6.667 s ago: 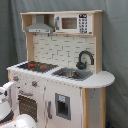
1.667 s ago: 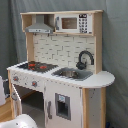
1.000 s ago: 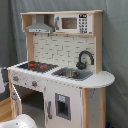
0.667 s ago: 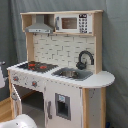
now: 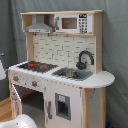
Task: Play with the kitchen
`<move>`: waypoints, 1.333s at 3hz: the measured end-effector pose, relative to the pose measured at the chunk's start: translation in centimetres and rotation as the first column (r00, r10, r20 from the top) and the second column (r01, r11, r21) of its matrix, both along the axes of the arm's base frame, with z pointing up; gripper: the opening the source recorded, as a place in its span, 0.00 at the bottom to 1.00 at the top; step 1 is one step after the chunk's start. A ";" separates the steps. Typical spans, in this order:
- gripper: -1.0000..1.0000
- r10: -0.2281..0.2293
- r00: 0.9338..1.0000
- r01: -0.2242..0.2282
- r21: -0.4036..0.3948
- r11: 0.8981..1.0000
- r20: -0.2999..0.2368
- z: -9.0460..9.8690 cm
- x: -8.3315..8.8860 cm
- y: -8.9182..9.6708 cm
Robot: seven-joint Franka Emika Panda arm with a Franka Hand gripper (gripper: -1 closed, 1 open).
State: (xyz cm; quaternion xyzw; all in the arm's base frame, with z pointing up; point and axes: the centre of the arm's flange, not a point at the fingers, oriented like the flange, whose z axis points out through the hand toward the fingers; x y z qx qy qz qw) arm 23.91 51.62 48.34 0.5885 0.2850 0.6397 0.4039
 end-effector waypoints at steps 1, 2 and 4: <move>1.00 0.015 1.000 -0.015 -0.069 0.997 0.003 2.6 0.1 -0.5; 1.00 0.031 1.000 -0.031 -0.148 0.989 0.001 4.7 0.3 -1.1; 1.00 0.045 0.999 -0.049 -0.276 0.960 -0.021 7.9 1.4 -2.5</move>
